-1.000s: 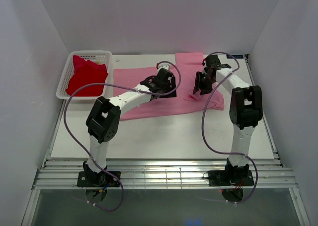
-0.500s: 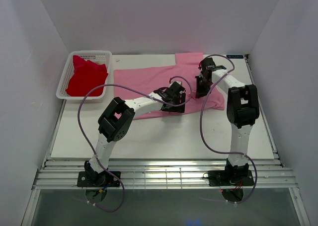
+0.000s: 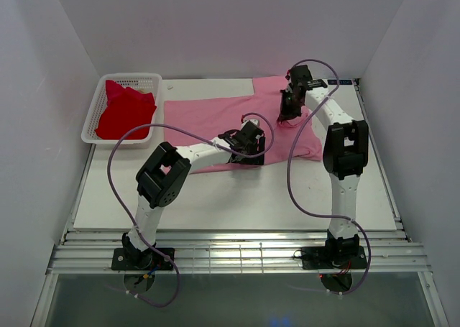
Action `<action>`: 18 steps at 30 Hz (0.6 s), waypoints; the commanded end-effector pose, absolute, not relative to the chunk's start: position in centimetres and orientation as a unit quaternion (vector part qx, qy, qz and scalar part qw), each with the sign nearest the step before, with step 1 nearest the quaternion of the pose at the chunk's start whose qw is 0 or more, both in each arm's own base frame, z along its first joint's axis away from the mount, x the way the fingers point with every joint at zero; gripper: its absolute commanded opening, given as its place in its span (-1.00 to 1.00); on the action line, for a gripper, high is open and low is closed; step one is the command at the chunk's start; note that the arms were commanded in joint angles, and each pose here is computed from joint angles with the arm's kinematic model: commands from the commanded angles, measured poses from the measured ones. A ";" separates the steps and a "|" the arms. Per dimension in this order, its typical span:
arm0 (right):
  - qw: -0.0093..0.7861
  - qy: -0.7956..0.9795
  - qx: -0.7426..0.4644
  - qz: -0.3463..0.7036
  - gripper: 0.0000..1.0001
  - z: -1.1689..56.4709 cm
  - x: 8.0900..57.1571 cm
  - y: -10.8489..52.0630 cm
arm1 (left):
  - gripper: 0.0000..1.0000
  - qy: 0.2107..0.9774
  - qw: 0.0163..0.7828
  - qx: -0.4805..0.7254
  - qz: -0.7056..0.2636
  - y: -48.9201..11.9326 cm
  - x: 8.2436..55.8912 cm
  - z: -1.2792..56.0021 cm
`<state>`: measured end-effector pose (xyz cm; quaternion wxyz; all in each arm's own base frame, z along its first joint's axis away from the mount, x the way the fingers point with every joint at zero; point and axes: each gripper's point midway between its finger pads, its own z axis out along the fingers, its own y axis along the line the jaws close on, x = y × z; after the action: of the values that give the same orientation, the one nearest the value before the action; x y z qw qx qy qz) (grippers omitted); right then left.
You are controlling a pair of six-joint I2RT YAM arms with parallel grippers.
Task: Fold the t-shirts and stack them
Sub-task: Fold the flattened tshirt in 1/3 of the way
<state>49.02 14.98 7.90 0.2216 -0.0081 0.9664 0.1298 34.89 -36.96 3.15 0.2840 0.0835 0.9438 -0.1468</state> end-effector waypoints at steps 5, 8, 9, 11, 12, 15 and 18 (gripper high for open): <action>0.237 0.943 -0.004 0.233 -0.66 8.0 52.0 19.3 | 0.57 0.957 0.252 0.080 -0.116 -34.6 32.7 2.3; 0.240 0.925 -0.021 0.293 -0.42 8.4 52.2 21.6 | 0.57 0.958 0.251 0.080 -0.112 -34.4 32.7 2.0; 0.239 0.922 -0.025 0.304 -0.30 8.4 52.3 21.9 | 0.57 0.958 0.252 0.082 -0.112 -34.5 32.8 2.1; 0.241 0.917 -0.040 0.316 -0.14 8.9 52.1 22.5 | 0.58 0.958 0.251 0.083 -0.112 -34.6 32.9 2.0; 0.246 0.917 -0.045 0.311 -0.13 9.3 52.2 22.4 | 0.57 0.958 0.252 0.083 -0.111 -34.6 32.9 2.0; 0.291 0.913 -0.059 0.281 -0.10 12.0 52.5 21.3 | 0.58 0.956 0.258 0.081 -0.115 -34.9 33.3 2.6; 0.334 0.912 -0.058 0.229 -0.10 14.9 52.2 19.1 | 0.58 0.954 0.265 0.081 -0.117 -35.1 33.5 3.3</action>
<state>51.31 20.00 7.85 0.2427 -0.0307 0.9362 0.2523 34.90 -36.60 3.16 0.2892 0.0784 0.9433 -0.1429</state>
